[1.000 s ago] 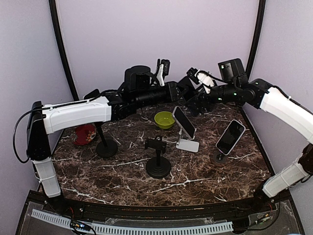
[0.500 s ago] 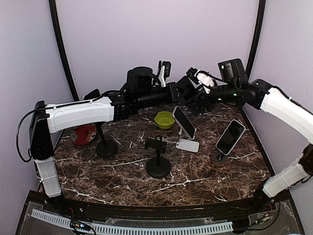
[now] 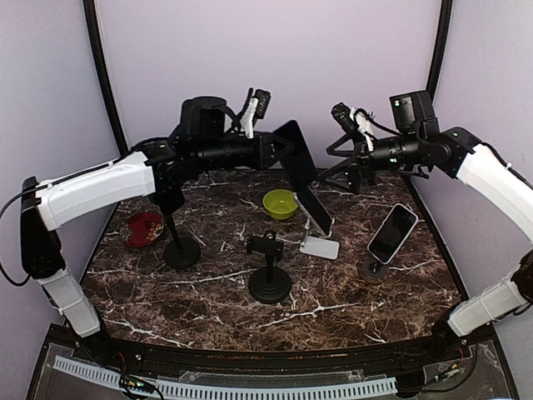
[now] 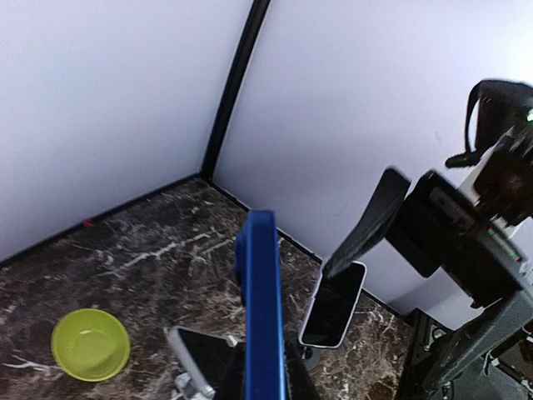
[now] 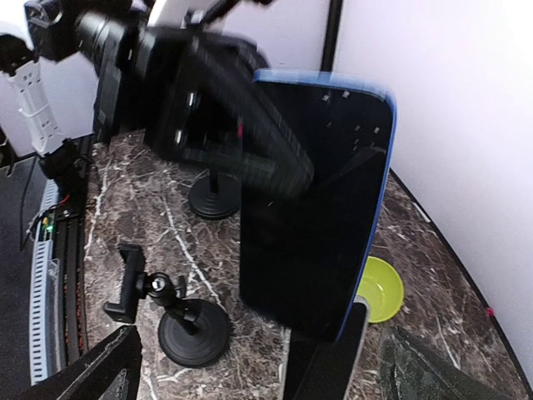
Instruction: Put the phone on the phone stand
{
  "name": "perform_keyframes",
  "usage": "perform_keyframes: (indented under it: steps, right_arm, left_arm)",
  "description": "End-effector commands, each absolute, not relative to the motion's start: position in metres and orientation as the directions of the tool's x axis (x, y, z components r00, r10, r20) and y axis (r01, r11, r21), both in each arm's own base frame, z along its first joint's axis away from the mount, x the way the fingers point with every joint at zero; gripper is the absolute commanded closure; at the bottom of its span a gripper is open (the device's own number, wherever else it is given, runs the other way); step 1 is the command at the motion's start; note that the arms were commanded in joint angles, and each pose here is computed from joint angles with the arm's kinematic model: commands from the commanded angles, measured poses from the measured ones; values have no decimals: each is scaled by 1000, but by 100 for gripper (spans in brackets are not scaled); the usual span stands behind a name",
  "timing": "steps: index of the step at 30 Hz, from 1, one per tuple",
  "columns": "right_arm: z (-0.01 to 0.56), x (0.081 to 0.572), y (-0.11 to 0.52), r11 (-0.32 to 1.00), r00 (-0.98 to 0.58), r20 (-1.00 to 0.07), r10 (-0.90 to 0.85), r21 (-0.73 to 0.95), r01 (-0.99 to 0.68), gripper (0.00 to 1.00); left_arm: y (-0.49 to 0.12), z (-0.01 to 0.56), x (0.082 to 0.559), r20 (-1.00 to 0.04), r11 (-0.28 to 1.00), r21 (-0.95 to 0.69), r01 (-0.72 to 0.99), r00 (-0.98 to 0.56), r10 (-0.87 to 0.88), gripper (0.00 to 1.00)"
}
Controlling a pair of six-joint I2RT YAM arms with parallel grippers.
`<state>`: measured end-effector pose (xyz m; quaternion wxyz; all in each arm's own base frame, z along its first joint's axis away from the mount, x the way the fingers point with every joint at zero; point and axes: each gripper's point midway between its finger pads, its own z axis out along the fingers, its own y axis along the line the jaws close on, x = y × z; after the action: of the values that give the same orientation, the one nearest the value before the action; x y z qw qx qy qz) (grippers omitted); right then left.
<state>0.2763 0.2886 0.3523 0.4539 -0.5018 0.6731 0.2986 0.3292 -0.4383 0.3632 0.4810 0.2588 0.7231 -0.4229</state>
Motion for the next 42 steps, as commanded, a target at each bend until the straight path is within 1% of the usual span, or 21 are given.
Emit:
perform_keyframes:
  steps: [1, 5, 9, 11, 15, 20, 22, 24, 26, 29, 32, 33, 36, 39, 42]
  right_arm:
    - [326, 245, 302, 168, -128, -905, -405, 64, -984, 4]
    - [298, 235, 318, 135, -120, -874, -470, 63, -989, 13]
    - [283, 224, 334, 85, -129, -860, -494, 100, -991, 20]
    - [273, 223, 343, 103, -163, -853, -496, 129, -986, 23]
    - [247, 198, 356, 49, -151, -819, -553, 149, -988, 22]
    - [227, 197, 369, 96, -156, -779, -608, 122, -988, 22]
    - [223, 196, 376, 99, -144, -769, -623, 105, -990, 22]
    - [218, 194, 382, 97, -132, -756, -641, 90, -991, 24]
    - [216, 197, 385, 111, -129, -747, -652, 74, -991, 29]
    - [213, 201, 388, 129, -149, -738, -658, 85, -988, 41]
    - [213, 196, 389, 111, -154, -737, -658, 107, -988, 43]
    - [212, 195, 389, 106, -156, -737, -658, 114, -988, 46]
    - [210, 193, 388, 99, -149, -735, -661, 112, -989, 64]
    - [210, 194, 384, 91, -132, -735, -665, 95, -991, 73]
    - [213, 189, 380, 42, -109, -751, -652, 108, -993, 80]
  left_arm:
    - [-369, 452, 304, -986, 562, -167, 810, -151, -75, 100]
    - [-344, 454, 289, -989, 564, -101, 819, -143, 30, 100]
    - [-324, 451, 267, -977, 551, -53, 833, -159, 145, 100]
    - [-312, 449, 257, -971, 557, -53, 829, -174, 167, 100]
    - [-289, 448, 235, -968, 564, -79, 822, -197, 153, 100]
    - [-281, 433, 223, -953, 552, -98, 828, -238, 186, 100]
    - [-284, 427, 217, -947, 521, -113, 846, -251, 203, 100]
    - [-290, 422, 206, -942, 456, -124, 881, -249, 225, 100]
    - [-292, 418, 199, -937, 423, -138, 896, -256, 236, 100]
    - [-294, 414, 193, -930, 398, -165, 902, -276, 241, 100]
    - [-296, 411, 189, -925, 377, -190, 907, -294, 241, 100]
    - [-297, 410, 187, -924, 367, -196, 909, -297, 243, 100]
    - [-300, 407, 180, -921, 324, -211, 922, -299, 251, 100]
    - [-304, 402, 172, -915, 269, -224, 937, -297, 273, 100]
    - [-310, 398, 159, -913, 188, -242, 952, -290, 288, 100]
